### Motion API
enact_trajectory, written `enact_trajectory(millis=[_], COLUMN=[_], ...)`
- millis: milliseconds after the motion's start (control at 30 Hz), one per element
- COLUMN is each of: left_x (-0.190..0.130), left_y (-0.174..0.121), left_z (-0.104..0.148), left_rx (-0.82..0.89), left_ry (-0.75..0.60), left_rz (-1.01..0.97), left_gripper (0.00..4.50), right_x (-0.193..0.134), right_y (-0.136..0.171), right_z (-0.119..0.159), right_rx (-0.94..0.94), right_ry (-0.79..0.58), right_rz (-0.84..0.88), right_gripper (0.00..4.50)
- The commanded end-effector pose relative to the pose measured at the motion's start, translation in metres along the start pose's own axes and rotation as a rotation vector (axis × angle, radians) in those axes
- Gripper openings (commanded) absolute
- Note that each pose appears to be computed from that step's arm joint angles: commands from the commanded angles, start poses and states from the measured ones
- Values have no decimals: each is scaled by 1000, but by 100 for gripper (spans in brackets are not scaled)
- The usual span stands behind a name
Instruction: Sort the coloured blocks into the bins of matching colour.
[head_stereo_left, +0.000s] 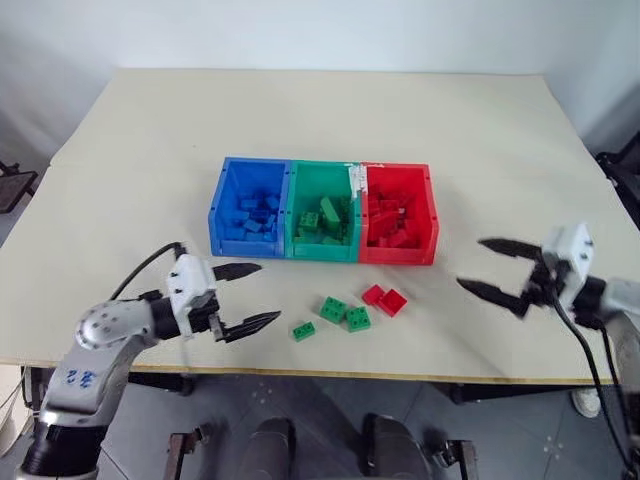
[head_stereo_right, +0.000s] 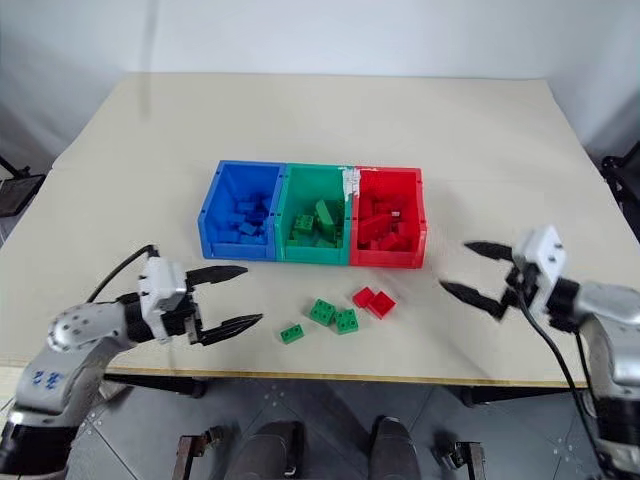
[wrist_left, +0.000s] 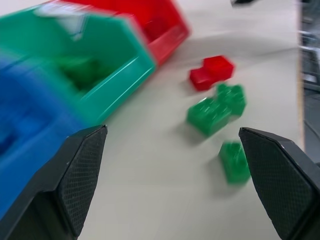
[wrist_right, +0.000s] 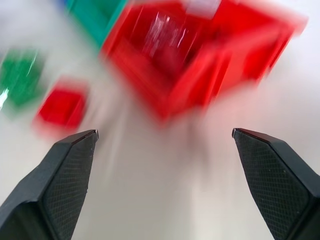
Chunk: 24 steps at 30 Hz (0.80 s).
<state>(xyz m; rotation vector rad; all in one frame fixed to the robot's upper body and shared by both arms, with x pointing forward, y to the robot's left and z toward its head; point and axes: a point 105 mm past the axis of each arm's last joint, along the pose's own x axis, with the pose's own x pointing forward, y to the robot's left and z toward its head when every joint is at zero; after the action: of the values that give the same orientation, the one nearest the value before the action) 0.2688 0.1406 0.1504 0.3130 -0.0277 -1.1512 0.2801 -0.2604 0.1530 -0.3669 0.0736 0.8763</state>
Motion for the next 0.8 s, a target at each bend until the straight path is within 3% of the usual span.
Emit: enact_trajectory(millis=[33,167,367,567,800], left_x=[9,11,-17,-45,-47], left_y=[-2,-2,4,-2,-15], left_z=[2,3,-3,-13,-16], left_rx=[38,46,39,-5,-38], left_ry=[-10,-28,-2,35,38], left_rz=[-41,-61,-4,91,120], left_gripper=[450,450,450,450,450], right_x=[-14,1,44,82,106], right_y=[-2,16,52,62,73], right_z=[7,4,18,11,1], right_rx=[-77,-45,24,75,125], right_ry=[-2,38,85,125,131], right_rz=[-16,85,233,178,137], right_gripper=[449,449,449,449,449])
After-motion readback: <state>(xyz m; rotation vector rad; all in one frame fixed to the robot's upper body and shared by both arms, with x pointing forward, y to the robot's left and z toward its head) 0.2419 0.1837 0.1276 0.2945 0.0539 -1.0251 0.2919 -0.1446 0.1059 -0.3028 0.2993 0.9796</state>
